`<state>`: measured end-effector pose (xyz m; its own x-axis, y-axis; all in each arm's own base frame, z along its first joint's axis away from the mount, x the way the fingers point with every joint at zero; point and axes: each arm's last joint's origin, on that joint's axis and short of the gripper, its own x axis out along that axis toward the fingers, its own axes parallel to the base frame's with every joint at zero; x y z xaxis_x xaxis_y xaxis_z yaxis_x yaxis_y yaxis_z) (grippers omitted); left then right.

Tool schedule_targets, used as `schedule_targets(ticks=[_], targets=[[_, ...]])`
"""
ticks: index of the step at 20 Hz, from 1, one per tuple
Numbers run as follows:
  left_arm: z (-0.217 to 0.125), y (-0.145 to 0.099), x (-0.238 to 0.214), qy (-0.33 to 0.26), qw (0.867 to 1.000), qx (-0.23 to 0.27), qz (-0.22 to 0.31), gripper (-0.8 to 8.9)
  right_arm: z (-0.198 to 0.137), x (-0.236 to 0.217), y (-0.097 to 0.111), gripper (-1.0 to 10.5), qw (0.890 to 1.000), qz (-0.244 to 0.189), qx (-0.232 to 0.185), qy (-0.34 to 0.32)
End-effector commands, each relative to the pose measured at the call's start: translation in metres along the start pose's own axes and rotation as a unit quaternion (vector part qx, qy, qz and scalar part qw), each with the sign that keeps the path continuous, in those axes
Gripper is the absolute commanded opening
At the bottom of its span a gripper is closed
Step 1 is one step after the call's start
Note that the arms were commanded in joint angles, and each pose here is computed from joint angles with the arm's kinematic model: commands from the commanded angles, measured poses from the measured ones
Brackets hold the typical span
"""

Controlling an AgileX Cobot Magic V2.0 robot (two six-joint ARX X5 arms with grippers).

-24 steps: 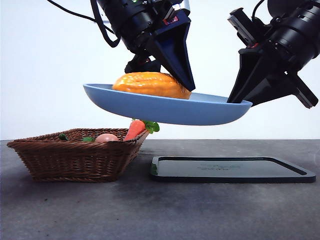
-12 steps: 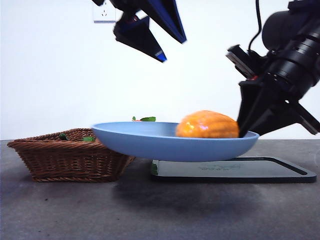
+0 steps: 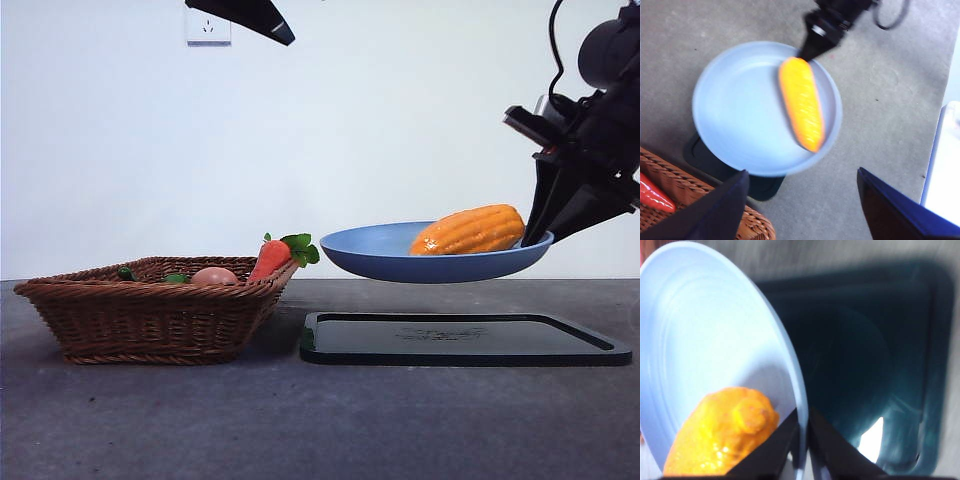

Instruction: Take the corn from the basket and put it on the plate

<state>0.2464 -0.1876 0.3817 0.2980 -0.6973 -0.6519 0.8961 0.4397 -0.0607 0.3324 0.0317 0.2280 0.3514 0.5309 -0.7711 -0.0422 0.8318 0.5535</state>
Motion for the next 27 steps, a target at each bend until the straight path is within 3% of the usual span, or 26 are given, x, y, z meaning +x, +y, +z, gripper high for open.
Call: schedule_targets(ticks=[1,8,14,17,19,23,27], targets=[[0.007,-0.003,-0.008,-0.018,1.000,0.006,0.004,3.53,0.013,0.014,-0.009,0.0,1.000,-0.002,0.004,0.014],[0.008,-0.007,-0.017,-0.030,1.000,0.001,0.007,3.52,0.023,0.057,-0.036,0.0,0.999,-0.009,0.017,0.035],[0.007,-0.007,-0.018,-0.028,1.000,-0.003,0.006,3.52,0.022,0.063,-0.040,0.0,0.999,-0.011,0.007,0.044],[0.007,-0.007,-0.018,-0.028,1.000,-0.003,0.006,3.52,0.021,0.063,-0.040,1.2,0.999,-0.011,0.010,0.048],[0.007,-0.007,-0.018,-0.028,1.000,-0.003,0.007,3.52,0.022,0.062,-0.039,2.1,0.999,-0.009,0.008,0.045],[0.007,-0.006,-0.018,-0.028,1.000,-0.005,0.008,3.52,0.023,0.041,-0.032,2.2,0.999,-0.007,0.000,0.031],[0.007,-0.006,-0.018,-0.028,1.000,-0.004,0.008,3.52,0.015,-0.008,-0.005,2.2,0.999,-0.002,-0.045,0.004]])
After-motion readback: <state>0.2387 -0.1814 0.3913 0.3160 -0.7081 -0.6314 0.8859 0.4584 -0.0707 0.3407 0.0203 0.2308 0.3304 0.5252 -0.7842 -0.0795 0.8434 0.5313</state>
